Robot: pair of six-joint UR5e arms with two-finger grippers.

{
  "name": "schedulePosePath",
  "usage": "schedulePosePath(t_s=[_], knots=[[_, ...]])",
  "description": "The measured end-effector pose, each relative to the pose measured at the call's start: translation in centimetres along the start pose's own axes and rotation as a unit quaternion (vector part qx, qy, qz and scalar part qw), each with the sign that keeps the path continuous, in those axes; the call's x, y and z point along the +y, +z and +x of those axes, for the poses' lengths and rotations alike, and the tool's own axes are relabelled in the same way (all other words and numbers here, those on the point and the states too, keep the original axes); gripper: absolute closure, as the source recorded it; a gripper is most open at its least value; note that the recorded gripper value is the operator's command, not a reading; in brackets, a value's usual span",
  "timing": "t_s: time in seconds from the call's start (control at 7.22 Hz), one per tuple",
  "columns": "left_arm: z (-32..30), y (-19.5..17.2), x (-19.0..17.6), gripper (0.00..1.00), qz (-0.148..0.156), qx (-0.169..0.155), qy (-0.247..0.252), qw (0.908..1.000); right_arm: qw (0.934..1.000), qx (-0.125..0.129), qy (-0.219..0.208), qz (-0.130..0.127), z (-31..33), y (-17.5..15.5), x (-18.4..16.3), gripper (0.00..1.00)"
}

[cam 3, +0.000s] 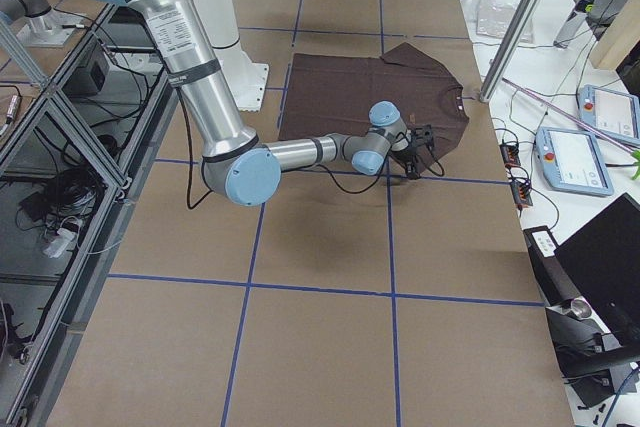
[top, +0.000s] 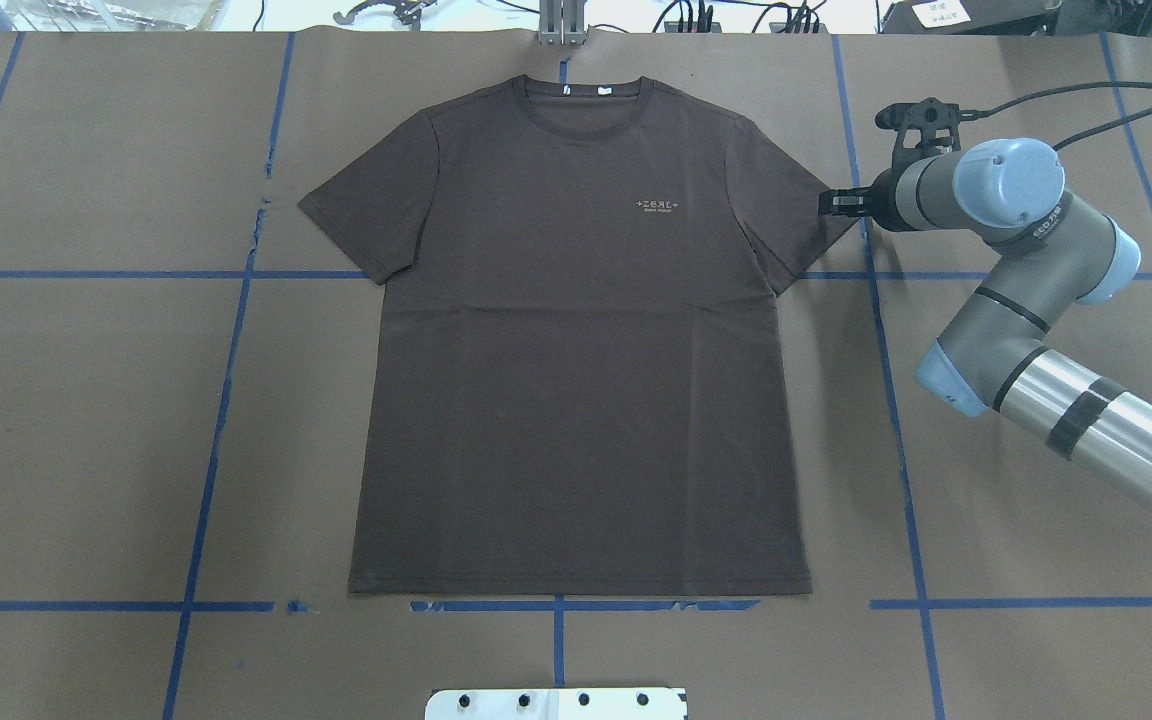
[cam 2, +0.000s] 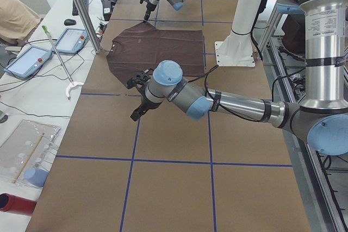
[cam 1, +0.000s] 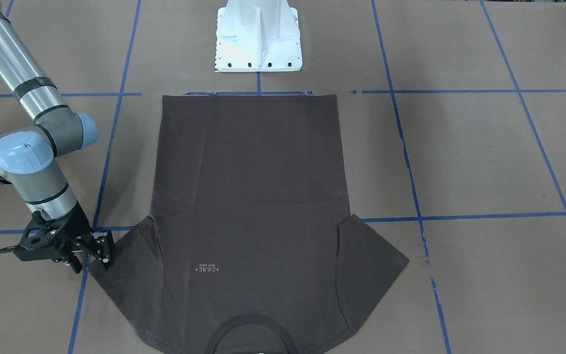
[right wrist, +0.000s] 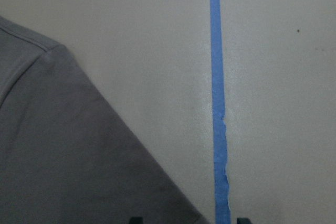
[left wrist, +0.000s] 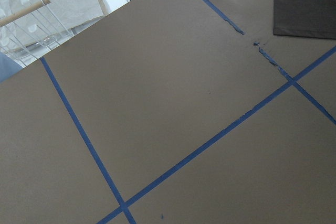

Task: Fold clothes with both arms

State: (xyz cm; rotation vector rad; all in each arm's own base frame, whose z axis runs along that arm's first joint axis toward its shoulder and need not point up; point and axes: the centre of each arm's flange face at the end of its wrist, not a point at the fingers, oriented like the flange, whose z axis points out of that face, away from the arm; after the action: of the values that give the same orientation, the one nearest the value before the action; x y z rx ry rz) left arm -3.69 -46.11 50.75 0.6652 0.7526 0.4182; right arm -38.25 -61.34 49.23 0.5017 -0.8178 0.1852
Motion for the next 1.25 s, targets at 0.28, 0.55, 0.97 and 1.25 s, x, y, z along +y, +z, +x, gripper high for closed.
schedulePosePath(t_s=[0.28,0.55,0.97,1.25], knots=[[0.0,0.0,0.0,0.00,0.000,0.000,0.000,1.0000,1.0000,0.002,-0.001,0.002,-0.1,0.1,0.2,1.00],[0.0,0.0,0.0,0.00,0.000,0.000,-0.001,1.0000,1.0000,0.000,-0.002,0.004,-0.6,0.0,0.0,1.00],[0.0,0.0,0.1,0.00,-0.001,0.000,0.000,1.0000,1.0000,0.001,0.000,0.002,-3.9,-1.0,-1.9,1.00],[0.0,0.0,0.1,0.00,0.000,0.000,0.000,1.0000,0.9997,0.023,0.010,-0.003,-9.5,-3.6,-4.3,1.00]])
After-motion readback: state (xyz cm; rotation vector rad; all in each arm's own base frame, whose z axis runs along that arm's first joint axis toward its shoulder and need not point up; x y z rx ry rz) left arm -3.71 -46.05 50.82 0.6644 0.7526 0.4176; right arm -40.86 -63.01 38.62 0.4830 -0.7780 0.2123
